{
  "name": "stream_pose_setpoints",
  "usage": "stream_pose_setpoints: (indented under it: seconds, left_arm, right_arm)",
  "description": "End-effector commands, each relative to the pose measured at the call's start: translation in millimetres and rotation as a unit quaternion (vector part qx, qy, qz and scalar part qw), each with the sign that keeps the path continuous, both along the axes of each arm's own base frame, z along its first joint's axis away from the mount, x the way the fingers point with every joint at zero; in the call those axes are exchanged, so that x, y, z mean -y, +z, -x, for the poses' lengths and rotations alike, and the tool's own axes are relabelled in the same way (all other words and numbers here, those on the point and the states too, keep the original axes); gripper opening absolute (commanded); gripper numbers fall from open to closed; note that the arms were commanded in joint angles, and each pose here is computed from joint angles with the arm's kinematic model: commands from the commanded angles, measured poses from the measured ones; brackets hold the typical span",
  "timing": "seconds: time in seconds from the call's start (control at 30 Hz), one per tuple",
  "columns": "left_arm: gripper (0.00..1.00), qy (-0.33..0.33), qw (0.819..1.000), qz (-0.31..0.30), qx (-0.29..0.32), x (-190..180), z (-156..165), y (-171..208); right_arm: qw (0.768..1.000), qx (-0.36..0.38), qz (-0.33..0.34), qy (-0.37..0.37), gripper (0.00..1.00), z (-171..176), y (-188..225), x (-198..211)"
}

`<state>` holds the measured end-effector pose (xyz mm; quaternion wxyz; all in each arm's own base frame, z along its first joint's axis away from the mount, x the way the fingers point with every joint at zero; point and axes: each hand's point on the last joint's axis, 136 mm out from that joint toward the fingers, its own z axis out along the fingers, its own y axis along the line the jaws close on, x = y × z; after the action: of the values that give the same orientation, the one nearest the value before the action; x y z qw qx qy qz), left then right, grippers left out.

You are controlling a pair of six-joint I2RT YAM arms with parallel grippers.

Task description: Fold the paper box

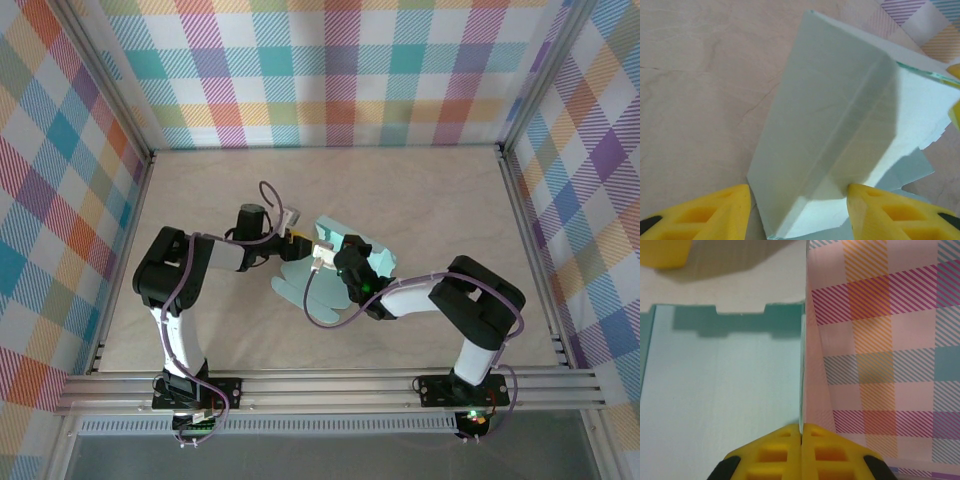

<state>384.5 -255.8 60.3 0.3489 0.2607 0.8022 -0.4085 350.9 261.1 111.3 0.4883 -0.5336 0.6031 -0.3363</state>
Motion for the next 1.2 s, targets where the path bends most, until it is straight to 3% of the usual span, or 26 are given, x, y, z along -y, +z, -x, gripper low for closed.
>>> stream_pose_setpoints:
  seconds: [0.0, 0.37, 0.57, 1.03, 1.17]
  left_arm:
    - [0.54, -0.002, 0.999, -0.011, 0.049, 6.4, 0.5, 9.7]
    - [0.48, 0.037, 0.998, 0.004, 0.052, 4.5, -5.2, 7.4]
    - [0.41, 0.063, 0.996, 0.004, 0.059, 2.8, -9.2, 5.1]
    - [0.39, 0.076, 0.995, -0.013, 0.064, 14.3, -3.1, -3.6]
    - [0.37, 0.108, 0.991, -0.031, 0.076, 13.2, -4.1, -7.4]
  right_arm:
    - [0.999, -0.042, 0.012, 0.024, 0.00, 9.4, -15.2, -3.7]
    - [0.999, 0.010, 0.036, 0.036, 0.00, 5.1, -6.0, -11.4]
    - [0.998, 0.011, 0.041, 0.039, 0.00, 9.4, -8.5, -15.8]
    - [0.999, 0.007, 0.039, 0.030, 0.00, 17.5, -12.2, -22.2]
    - [0.999, 0.006, 0.034, 0.024, 0.00, 17.8, -12.5, -22.9]
